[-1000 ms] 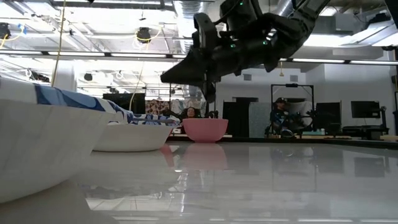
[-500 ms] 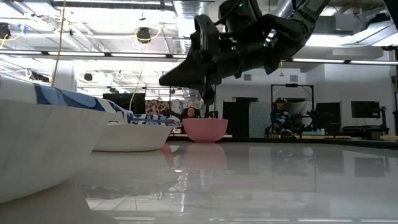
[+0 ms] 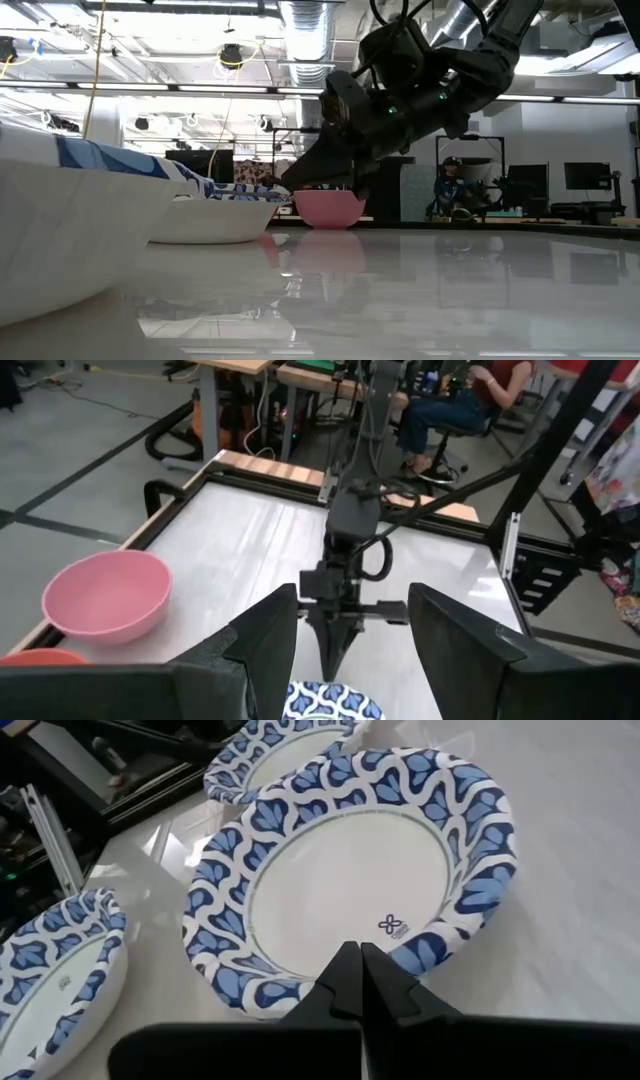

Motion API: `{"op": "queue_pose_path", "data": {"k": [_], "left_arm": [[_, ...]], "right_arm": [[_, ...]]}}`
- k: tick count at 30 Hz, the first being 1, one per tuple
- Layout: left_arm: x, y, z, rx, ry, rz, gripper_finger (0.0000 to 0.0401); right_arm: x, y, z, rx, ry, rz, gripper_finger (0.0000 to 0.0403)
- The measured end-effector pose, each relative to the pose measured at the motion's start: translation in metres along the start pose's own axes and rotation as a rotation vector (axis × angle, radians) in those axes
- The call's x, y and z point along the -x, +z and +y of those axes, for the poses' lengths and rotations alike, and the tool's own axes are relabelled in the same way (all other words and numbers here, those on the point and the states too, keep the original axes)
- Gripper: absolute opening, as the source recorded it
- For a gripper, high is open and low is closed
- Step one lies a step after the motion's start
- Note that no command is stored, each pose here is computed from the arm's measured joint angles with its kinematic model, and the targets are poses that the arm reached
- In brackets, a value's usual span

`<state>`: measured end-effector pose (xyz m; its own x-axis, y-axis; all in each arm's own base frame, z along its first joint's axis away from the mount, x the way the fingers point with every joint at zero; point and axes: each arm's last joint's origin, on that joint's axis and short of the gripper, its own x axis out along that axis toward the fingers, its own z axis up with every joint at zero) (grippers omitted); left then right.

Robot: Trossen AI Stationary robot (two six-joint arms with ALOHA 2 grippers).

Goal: Nest bowls inside each other by size order
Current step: Stack the white patterned bowl on top of the white patterned bowl

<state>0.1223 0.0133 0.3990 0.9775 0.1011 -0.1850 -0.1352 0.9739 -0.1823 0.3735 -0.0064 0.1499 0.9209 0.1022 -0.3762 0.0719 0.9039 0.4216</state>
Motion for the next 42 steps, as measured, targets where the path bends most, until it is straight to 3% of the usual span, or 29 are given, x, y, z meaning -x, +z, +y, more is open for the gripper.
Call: {"op": "queue_pose_path", "data": {"k": [13,26,33,42], "left_arm": [[-0.023,-0.032,0.003,0.068,0.015,0.041,0.018],[-0.045,-0.086,-0.007,0.104,0.062,0.124,0.0174],[-0.047,-0.104,-0.015,0.106,0.105,0.148,0.0113],[-0.045,-0.11,-0.023,0.082,0.066,0.174,0.0006]], "right_arm": [[0.0,-0.003,-0.002,0.01,-0.022,0.019,0.0009],[0.0,-0.003,-0.003,0.004,-0.037,0.02,0.0009],[0.0,-0.003,-0.003,-0.003,-0.036,0.018,0.0009],[-0.001,-0.003,-0.003,-0.004,-0.035,0.016,0.0009]]}}
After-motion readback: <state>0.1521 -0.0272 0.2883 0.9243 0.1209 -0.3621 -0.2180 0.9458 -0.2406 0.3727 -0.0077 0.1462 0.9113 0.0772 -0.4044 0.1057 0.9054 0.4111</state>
